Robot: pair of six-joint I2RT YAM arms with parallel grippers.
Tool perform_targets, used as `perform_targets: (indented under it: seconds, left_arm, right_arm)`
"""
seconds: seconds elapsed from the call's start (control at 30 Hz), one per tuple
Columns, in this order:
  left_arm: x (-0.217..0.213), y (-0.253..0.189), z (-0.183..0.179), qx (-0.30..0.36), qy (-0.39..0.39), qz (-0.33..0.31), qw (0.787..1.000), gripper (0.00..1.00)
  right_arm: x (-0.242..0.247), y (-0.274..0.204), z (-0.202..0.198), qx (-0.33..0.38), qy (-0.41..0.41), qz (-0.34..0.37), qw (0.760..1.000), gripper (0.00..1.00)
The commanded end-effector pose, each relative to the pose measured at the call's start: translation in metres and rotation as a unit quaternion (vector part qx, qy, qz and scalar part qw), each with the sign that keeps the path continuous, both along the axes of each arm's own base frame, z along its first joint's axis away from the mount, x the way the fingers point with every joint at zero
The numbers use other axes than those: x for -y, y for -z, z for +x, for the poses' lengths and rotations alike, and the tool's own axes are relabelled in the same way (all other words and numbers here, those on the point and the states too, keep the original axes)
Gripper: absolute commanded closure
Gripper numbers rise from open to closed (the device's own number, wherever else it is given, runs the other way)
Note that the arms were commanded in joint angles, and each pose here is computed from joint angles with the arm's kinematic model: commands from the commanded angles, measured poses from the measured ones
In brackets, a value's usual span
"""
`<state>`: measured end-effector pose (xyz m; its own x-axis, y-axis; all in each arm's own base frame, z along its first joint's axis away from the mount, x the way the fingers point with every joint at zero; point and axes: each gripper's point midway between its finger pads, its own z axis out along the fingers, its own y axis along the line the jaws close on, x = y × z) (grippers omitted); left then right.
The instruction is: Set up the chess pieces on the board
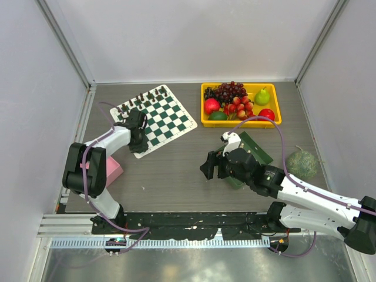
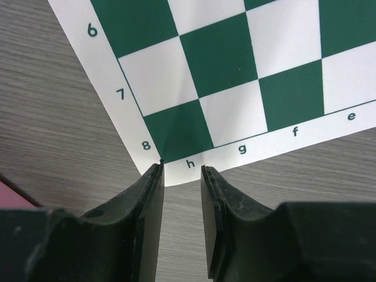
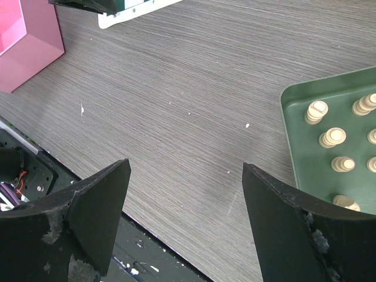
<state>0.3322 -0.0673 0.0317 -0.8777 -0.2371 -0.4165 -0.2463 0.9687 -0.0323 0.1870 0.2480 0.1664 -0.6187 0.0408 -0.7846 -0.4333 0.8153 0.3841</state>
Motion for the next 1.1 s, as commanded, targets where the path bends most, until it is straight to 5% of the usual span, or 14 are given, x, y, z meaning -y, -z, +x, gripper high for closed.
perform_targets:
  seconds: [0.0,0.8,0.87,1.07]
  left_arm:
    - [0.000,-0.007,-0.002,-0.002,-0.012,-0.005,1.000,0.62]
    - [0.001,-0.007,-0.005,-0.063,0.008,0.006,0.998,0.67]
    - [0.000,-0.009,-0.005,-0.047,0.000,0.002,0.999,0.78]
    - [0.007,-0.047,-0.005,0.037,0.005,-0.033,0.999,0.69]
  right_arm:
    - [-0.003,-0.016,0.004,0.017,0.000,0.015,1.000,0.16]
    - [-0.016,-0.011,0.003,0.009,-0.019,0.024,0.999,0.17]
    - [-0.017,-0.009,0.005,0.009,-0.018,0.022,1.000,0.17]
    - [-0.028,-0.002,0.018,0.009,-0.017,-0.014,1.000,0.19]
